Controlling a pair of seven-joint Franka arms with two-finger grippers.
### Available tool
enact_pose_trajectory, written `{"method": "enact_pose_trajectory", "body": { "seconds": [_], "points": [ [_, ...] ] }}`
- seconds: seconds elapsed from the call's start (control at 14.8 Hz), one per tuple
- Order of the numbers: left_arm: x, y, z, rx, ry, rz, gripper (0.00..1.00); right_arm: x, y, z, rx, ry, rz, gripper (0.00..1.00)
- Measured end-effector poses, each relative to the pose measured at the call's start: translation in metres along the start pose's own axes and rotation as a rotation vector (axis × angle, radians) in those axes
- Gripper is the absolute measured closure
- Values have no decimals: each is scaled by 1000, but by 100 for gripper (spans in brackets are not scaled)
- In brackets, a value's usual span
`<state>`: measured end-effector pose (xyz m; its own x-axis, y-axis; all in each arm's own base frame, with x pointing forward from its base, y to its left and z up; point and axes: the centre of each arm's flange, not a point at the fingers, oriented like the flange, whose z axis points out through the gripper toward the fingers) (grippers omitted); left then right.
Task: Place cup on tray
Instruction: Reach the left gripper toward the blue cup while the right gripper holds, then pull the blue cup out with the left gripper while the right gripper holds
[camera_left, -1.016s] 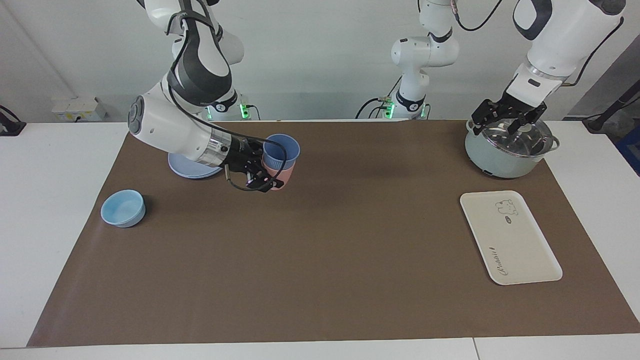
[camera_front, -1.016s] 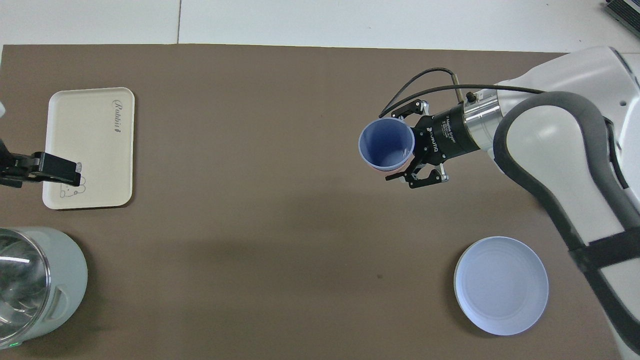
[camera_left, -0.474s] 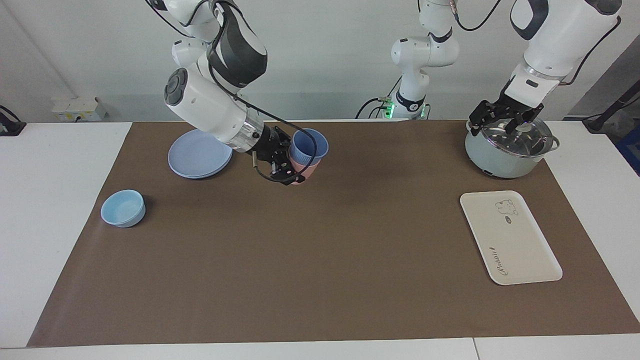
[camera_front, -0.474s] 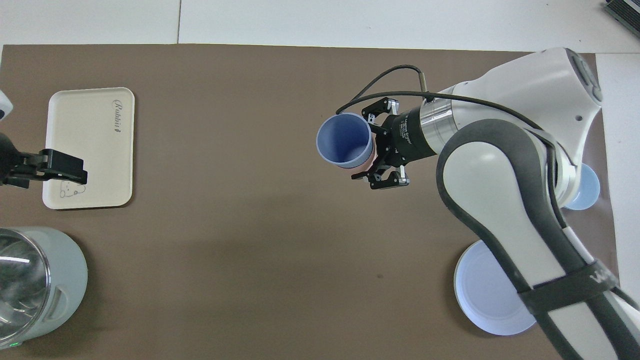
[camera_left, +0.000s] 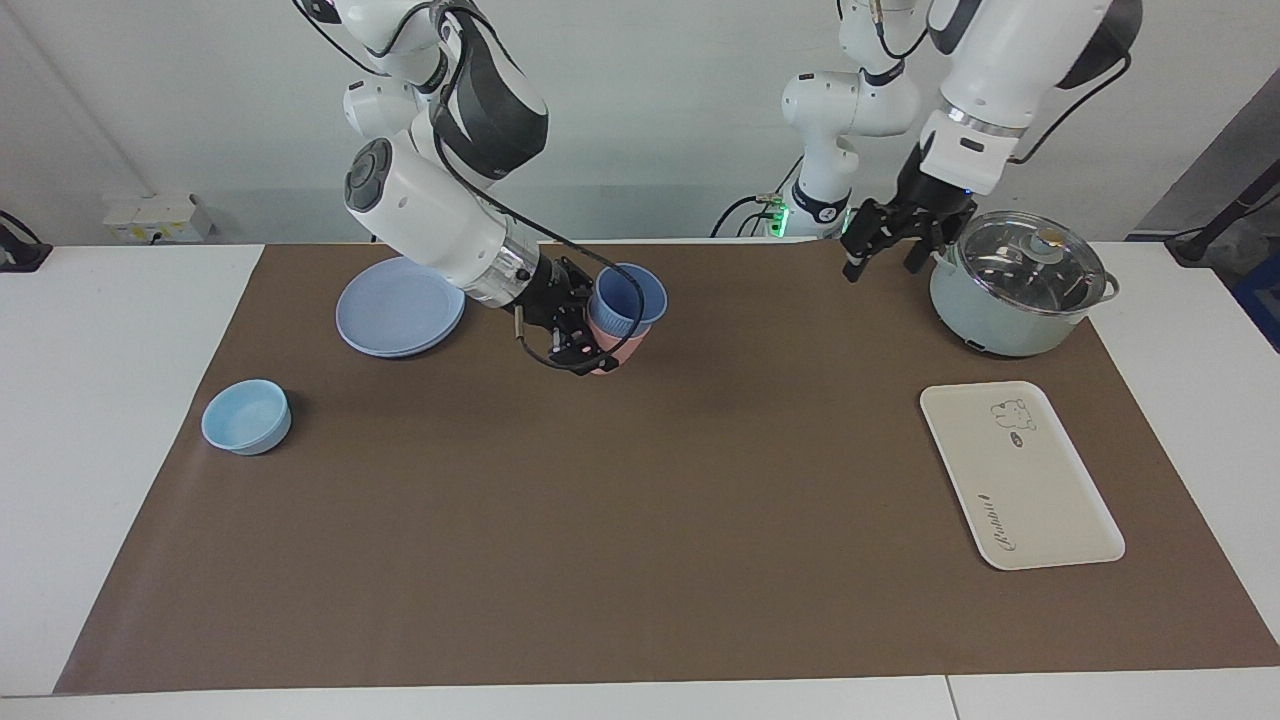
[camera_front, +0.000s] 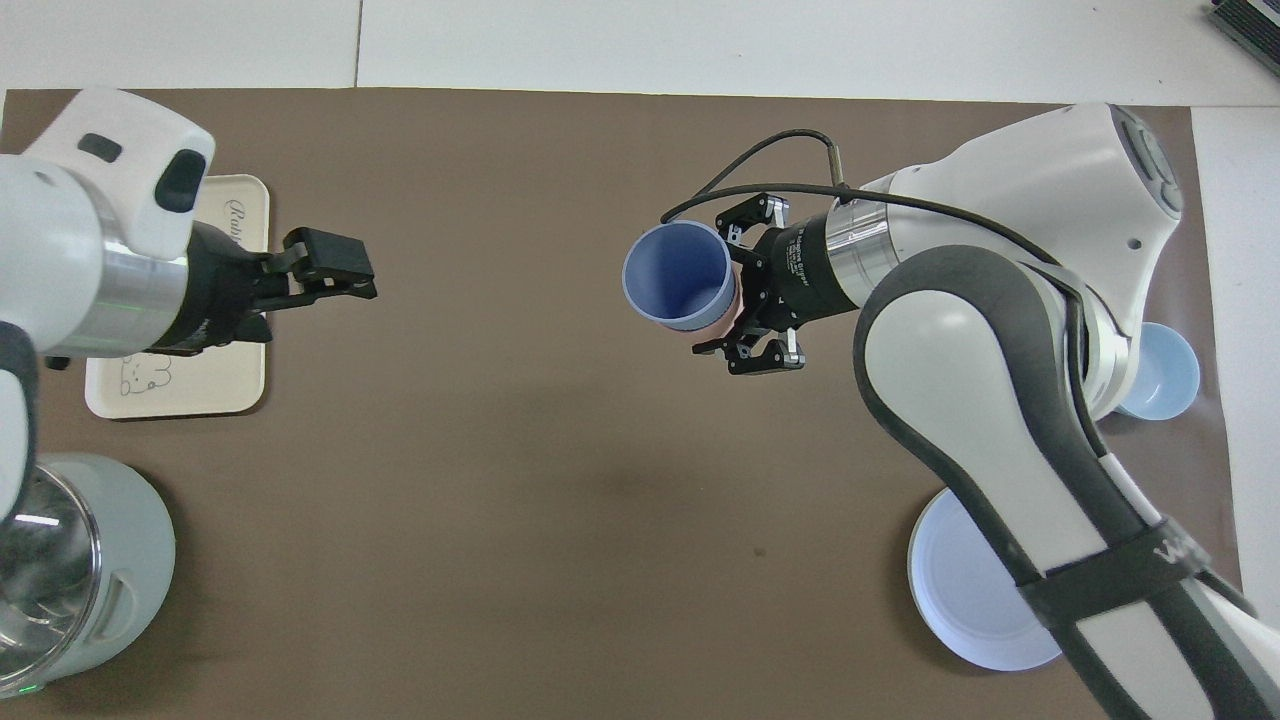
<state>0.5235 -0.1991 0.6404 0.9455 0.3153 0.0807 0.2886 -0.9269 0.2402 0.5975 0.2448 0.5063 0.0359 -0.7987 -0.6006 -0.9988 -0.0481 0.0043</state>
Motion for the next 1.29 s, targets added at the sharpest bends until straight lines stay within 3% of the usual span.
{"method": "enact_pose_trajectory", "body": {
  "seconds": [0.27, 0.41, 0.47, 0.61, 0.95, 1.02, 1.15, 1.22, 1.29],
  "points": [
    [-51, 84, 19, -180, 108, -124, 2, -3, 1, 2, 2, 0, -5, 21],
    [-64, 104, 32, -228, 121, -147, 11, -5, 1, 3, 3, -1, -8, 21],
    [-66, 110, 37, -243, 126, -151, 11, -6, 1, 3, 2, -1, -9, 21],
    [-66, 118, 50, -253, 126, -162, 26, -6, 1, 3, 2, -1, -9, 21],
    [-74, 132, 66, -267, 122, -154, 34, -4, 1, 4, 1, 2, -7, 21],
    [-75, 133, 67, -270, 123, -156, 41, -4, 1, 5, 0, 3, -7, 21],
    [-78, 138, 72, -274, 120, -153, 66, -4, 1, 5, -1, 4, -7, 21],
    [-80, 140, 75, -274, 117, -152, 73, -3, 1, 5, -1, 5, -8, 21],
    [-80, 141, 78, -272, 114, -156, 73, -3, 1, 5, -1, 8, -9, 21]
  ]
}}
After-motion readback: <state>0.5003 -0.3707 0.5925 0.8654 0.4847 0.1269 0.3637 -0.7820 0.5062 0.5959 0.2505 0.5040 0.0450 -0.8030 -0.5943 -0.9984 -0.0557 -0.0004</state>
